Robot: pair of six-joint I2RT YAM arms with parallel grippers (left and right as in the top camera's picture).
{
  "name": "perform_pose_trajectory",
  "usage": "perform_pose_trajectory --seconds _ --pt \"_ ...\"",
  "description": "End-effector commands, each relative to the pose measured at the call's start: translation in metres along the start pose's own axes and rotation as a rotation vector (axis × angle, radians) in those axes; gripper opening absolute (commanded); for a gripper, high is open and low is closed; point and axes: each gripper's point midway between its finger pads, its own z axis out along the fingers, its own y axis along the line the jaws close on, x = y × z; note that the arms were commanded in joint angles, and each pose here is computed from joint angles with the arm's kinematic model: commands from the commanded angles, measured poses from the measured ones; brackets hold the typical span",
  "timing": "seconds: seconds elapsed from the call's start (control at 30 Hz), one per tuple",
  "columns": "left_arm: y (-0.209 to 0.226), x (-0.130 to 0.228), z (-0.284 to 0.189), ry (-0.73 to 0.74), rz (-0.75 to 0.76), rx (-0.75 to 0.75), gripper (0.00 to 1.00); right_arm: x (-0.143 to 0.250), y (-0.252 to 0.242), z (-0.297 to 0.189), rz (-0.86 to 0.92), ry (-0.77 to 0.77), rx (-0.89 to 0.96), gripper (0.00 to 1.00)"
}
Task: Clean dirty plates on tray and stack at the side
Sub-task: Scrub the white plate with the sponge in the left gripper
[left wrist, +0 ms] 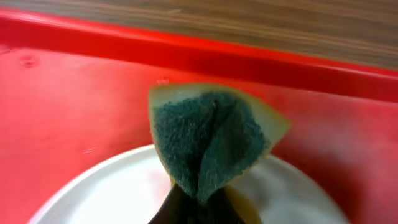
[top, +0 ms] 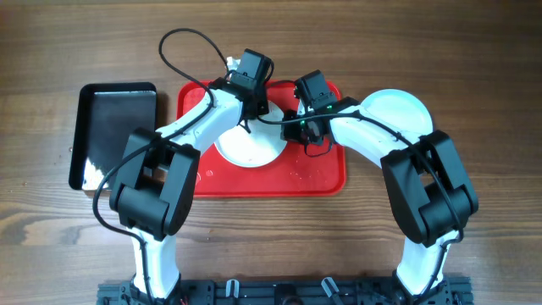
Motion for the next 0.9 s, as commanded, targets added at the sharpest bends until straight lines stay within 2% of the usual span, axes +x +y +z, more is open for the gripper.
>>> perform_pose_trajectory --seconds 0.0,0.1,0.3,0.37,0.43,0.53,0.6,0.8,0.87 --pt "0.032 0.003 -0.001 -0.021 -0.032 -0.172 0.04 0.015 -0.023 0.014 0.024 0.038 0.077 0.04" --pt "0.046 0.027 -0.005 0.081 -0.003 -0.227 0.04 0.014 -0.024 0.014 0.023 0.033 0.082 0.04" --pt "0.064 0.105 -0.031 0.454 0.04 -0.254 0.04 0.014 -0.023 0.014 0.023 0.037 0.077 0.04" --pt "0.057 0.124 -0.04 0.559 0.065 -0.192 0.04 0.016 -0.021 0.014 0.021 0.045 0.064 0.04" --pt "0.03 0.137 -0.045 0.648 0.118 -0.011 0.04 0.016 -0.02 0.014 0.021 0.048 0.059 0.04" --pt "-0.008 0.138 -0.048 0.668 0.113 0.211 0.04 0.017 -0.013 0.014 0.018 0.064 -0.001 0.04" --pt "-0.027 0.131 -0.047 0.643 0.101 0.307 0.04 0.017 -0.009 0.014 0.015 0.081 -0.074 0.04" --pt "-0.035 0.123 -0.039 0.603 0.034 0.329 0.04 0.017 -0.013 0.011 0.03 0.106 -0.21 0.04" --pt "-0.048 0.126 -0.034 0.585 0.039 0.399 0.04 0.017 -0.008 0.01 0.006 0.107 -0.242 0.04"
